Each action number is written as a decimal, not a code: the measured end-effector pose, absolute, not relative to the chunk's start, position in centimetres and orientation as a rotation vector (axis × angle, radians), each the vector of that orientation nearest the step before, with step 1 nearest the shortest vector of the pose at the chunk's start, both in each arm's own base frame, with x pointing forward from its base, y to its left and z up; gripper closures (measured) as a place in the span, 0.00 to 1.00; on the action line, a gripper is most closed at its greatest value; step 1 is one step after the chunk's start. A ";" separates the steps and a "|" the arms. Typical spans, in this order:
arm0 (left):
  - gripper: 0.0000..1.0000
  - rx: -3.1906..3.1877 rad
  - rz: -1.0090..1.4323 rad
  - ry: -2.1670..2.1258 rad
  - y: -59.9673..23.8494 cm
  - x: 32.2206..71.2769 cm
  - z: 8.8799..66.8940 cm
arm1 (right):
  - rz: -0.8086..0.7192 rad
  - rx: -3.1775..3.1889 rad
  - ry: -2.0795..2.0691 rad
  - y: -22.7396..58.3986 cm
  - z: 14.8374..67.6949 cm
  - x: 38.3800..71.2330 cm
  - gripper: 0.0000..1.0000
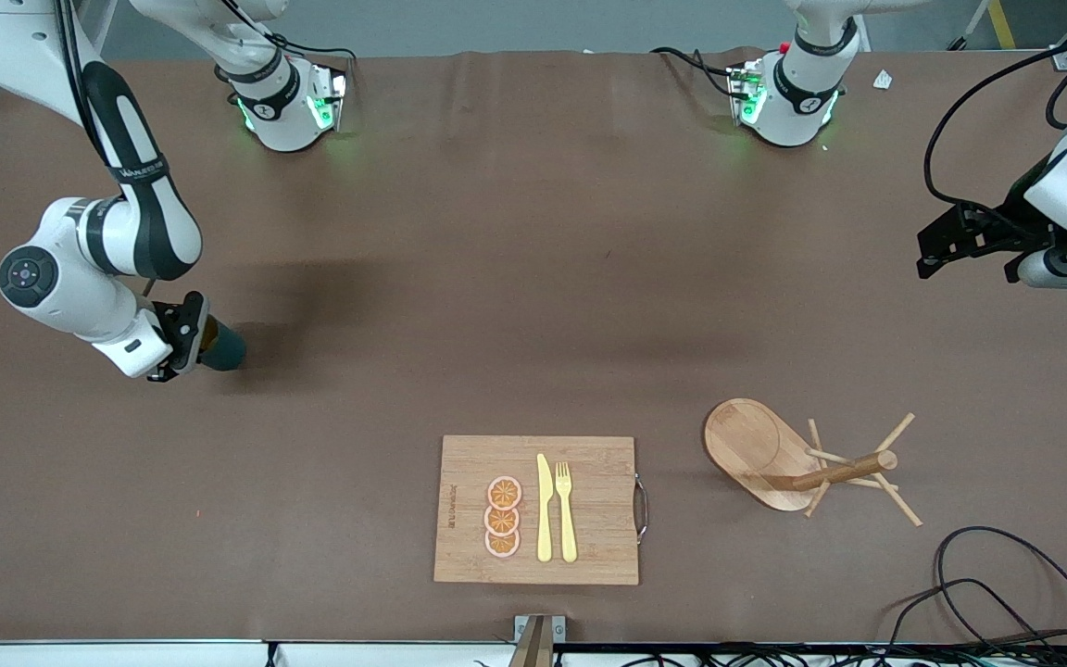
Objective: Transfer cup from left to right arm and place
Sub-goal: 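Carry the mug with the right gripper away from the stand, then lower the mug onto the table and open the right gripper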
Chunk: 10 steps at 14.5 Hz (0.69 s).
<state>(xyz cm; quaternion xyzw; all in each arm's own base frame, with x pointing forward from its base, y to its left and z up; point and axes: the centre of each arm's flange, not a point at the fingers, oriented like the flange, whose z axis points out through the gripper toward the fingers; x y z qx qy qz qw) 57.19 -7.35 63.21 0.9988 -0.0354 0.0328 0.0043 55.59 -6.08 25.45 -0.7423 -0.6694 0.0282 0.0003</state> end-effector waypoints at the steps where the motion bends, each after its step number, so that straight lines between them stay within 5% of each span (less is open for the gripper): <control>1: 0.00 3.129 0.103 -0.111 -7.4 57.2 63.2 | 0.093 -2.344 -2.084 -6.1 25.5 55.6 0.61; 7: 0.00 3.129 0.103 -0.111 -7.4 57.2 63.2 | 0.226 -2.445 -1.836 -6.7 30.8 57.8 0.02; 10: 0.00 3.129 0.103 -0.109 -7.3 57.2 63.2 | 0.285 -2.567 -1.619 -7.6 34.6 58.4 0.00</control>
